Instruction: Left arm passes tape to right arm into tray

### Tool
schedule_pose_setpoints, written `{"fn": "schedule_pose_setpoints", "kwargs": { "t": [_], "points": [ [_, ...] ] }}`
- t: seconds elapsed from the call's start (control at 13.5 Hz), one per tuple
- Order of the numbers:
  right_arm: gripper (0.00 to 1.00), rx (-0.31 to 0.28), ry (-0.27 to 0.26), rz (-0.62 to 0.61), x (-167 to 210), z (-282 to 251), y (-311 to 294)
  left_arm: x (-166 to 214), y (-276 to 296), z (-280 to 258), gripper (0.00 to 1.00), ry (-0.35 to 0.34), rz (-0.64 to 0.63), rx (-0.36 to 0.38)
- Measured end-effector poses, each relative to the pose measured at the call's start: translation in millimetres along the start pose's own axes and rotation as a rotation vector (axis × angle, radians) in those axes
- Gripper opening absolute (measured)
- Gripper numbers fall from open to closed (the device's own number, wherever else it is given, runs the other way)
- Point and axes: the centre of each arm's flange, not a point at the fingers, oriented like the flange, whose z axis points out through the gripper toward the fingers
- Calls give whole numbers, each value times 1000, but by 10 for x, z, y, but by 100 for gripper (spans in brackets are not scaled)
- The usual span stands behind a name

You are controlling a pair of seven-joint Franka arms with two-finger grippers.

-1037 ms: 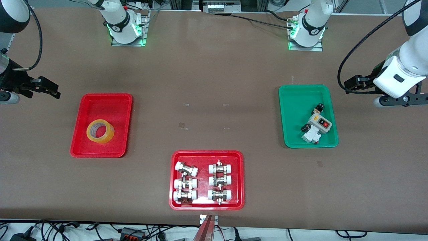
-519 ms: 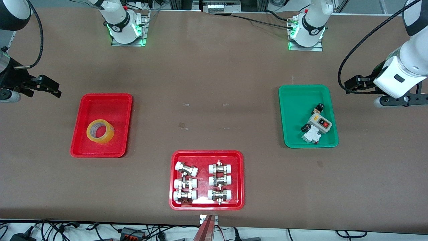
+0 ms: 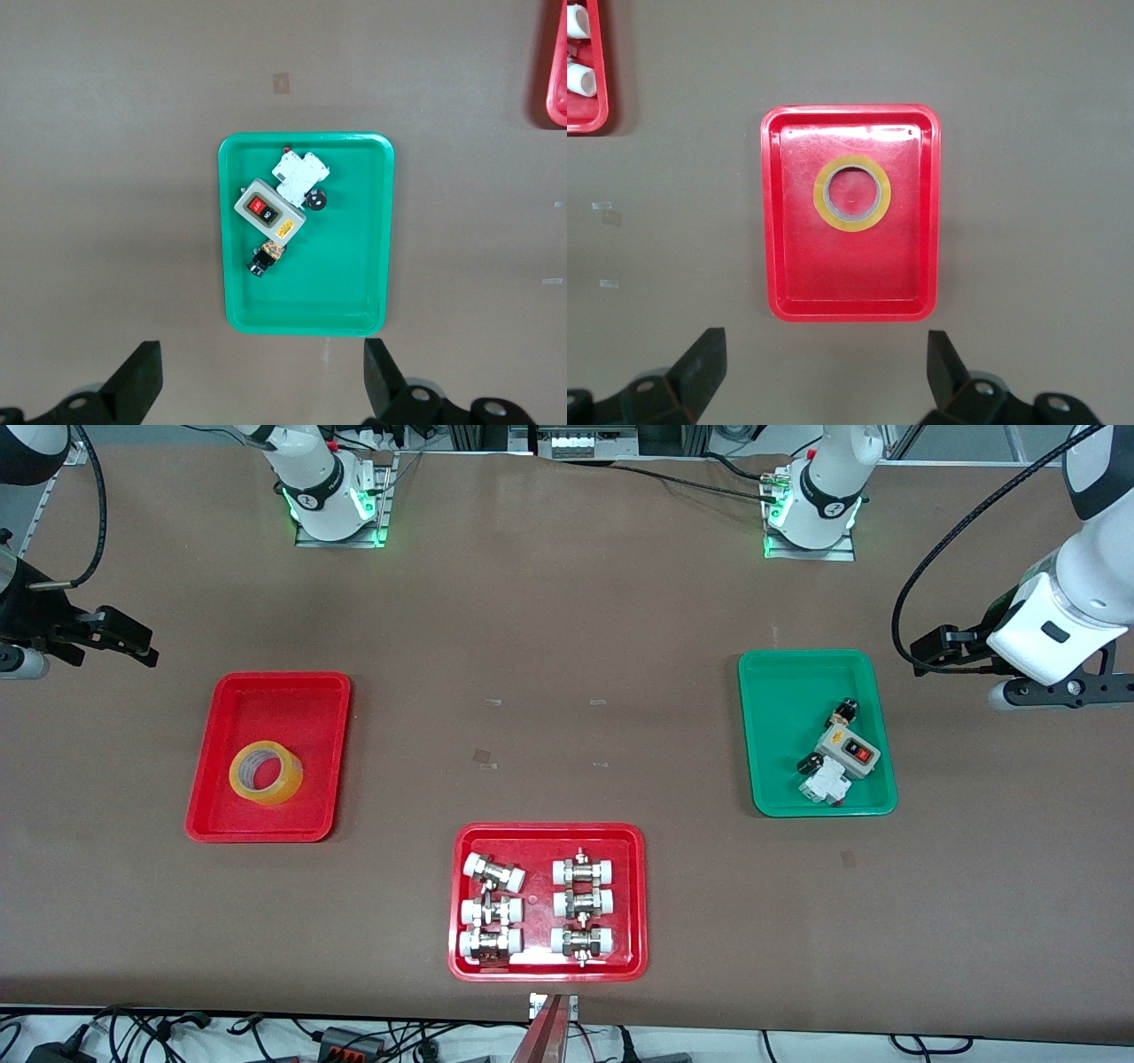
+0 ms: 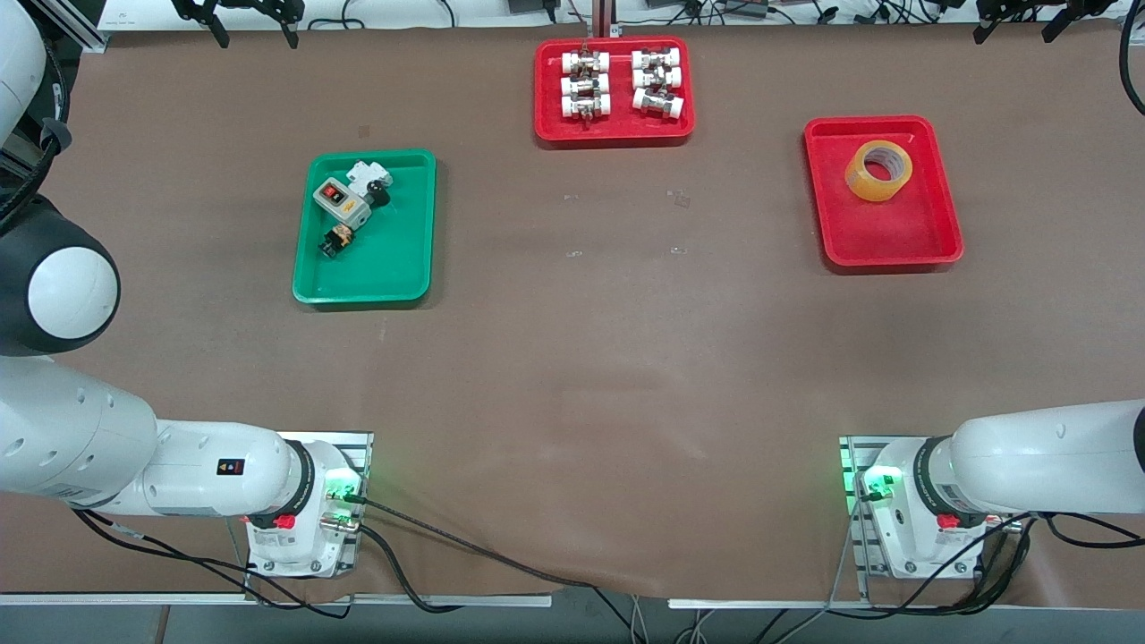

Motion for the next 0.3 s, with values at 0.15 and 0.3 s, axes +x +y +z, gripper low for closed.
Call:
{"fn": "schedule_pose_setpoints", "kwargs": {
  "t": [0.15,0.3],
  "points": [
    [100,0,-3,-1,-3,4,-2,0,0,0,100,0,0,0],
    [100,0,-11,-1,-12,12,-2,0,0,0,100,0,0,0]
  ]
}}
